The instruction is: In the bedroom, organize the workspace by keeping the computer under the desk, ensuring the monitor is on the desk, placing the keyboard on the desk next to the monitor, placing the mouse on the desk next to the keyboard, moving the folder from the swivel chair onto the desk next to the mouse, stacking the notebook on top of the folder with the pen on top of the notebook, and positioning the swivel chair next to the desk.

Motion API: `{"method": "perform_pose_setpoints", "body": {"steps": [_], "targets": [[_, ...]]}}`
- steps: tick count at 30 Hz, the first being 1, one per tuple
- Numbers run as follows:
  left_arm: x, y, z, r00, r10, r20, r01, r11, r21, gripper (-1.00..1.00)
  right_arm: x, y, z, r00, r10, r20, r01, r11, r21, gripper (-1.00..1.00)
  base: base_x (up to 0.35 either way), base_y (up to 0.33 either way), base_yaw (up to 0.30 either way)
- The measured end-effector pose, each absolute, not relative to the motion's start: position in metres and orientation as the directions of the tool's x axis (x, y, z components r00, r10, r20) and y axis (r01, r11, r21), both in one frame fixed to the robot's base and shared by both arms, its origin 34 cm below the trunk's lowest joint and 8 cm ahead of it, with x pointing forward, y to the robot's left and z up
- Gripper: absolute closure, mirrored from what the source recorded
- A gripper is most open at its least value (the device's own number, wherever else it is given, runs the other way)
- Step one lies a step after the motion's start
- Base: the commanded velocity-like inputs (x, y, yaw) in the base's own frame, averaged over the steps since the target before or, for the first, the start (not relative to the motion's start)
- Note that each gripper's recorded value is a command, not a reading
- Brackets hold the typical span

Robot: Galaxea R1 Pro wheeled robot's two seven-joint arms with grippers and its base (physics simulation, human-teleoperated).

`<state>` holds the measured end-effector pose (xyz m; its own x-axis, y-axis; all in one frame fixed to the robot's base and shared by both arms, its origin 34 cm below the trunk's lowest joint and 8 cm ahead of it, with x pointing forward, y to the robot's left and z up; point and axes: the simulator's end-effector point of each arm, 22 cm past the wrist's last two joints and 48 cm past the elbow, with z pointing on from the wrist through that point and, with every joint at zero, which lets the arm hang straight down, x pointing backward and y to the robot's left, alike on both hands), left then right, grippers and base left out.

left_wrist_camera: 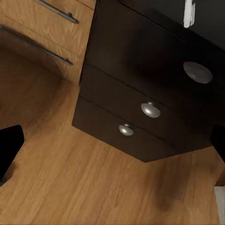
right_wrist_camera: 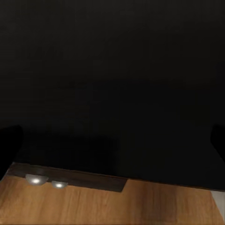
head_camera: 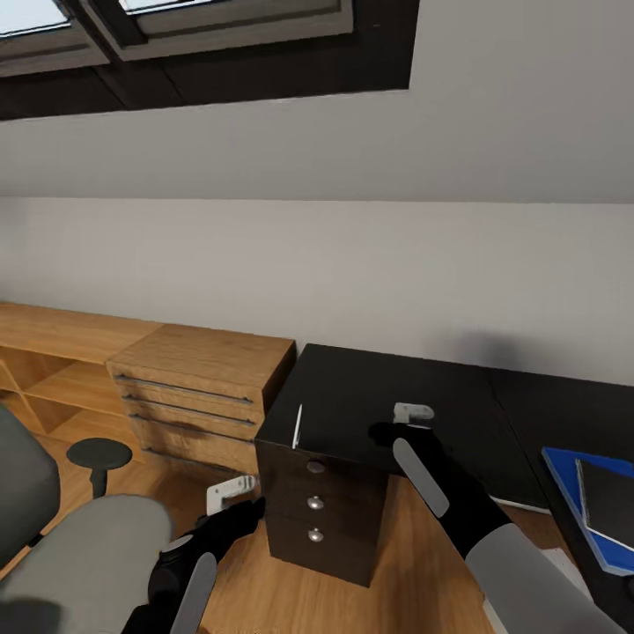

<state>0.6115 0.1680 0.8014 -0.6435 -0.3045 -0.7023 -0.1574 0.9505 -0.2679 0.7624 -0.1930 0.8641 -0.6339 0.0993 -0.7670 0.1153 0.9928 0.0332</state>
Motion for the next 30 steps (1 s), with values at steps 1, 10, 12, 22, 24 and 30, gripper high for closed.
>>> {"method": "perform_pose_setpoints", "body": {"steps": [1,10,12,22,24,30], "targets": [[0.6115,0.1683,0.8014,-0.643,-0.304,-0.703,-0.158,0.951,-0.267,-1.00,0.7622,-0.1931,0.8637,-0.635,0.099,-0.767,0.115,0.993,0.033,-1.00,0.000,0.000,0.271],[0.6115,0.1682,0.8014,-0.643,-0.304,-0.702,-0.157,0.951,-0.267,-1.00,0.7613,-0.1883,0.8627,-0.637,0.088,-0.766,0.104,0.994,0.028,-1.00,0.000,0.000,0.271],[0.6115,0.1683,0.8014,-0.643,-0.304,-0.702,-0.157,0.951,-0.267,-1.00,0.7610,-0.1871,0.8625,-0.637,0.084,-0.766,0.101,0.995,0.026,-1.00,0.000,0.000,0.271],[0.6115,0.1681,0.8014,-0.643,-0.304,-0.703,-0.158,0.951,-0.268,-1.00,0.7608,-0.1861,0.8620,-0.637,0.081,-0.766,0.098,0.995,0.024,-1.00,0.000,0.000,0.271],[0.6115,0.1682,0.8014,-0.643,-0.304,-0.702,-0.157,0.951,-0.268,-1.00,0.7608,-0.1860,0.8620,-0.637,0.081,-0.766,0.098,0.995,0.024,-1.00,0.000,0.000,0.271],[0.6115,0.1683,0.8015,-0.643,-0.304,-0.703,-0.158,0.951,-0.268,-1.00,0.7608,-0.1865,0.8620,-0.637,0.080,-0.767,0.098,0.995,0.023,-1.00,0.000,0.000,0.271]]}}
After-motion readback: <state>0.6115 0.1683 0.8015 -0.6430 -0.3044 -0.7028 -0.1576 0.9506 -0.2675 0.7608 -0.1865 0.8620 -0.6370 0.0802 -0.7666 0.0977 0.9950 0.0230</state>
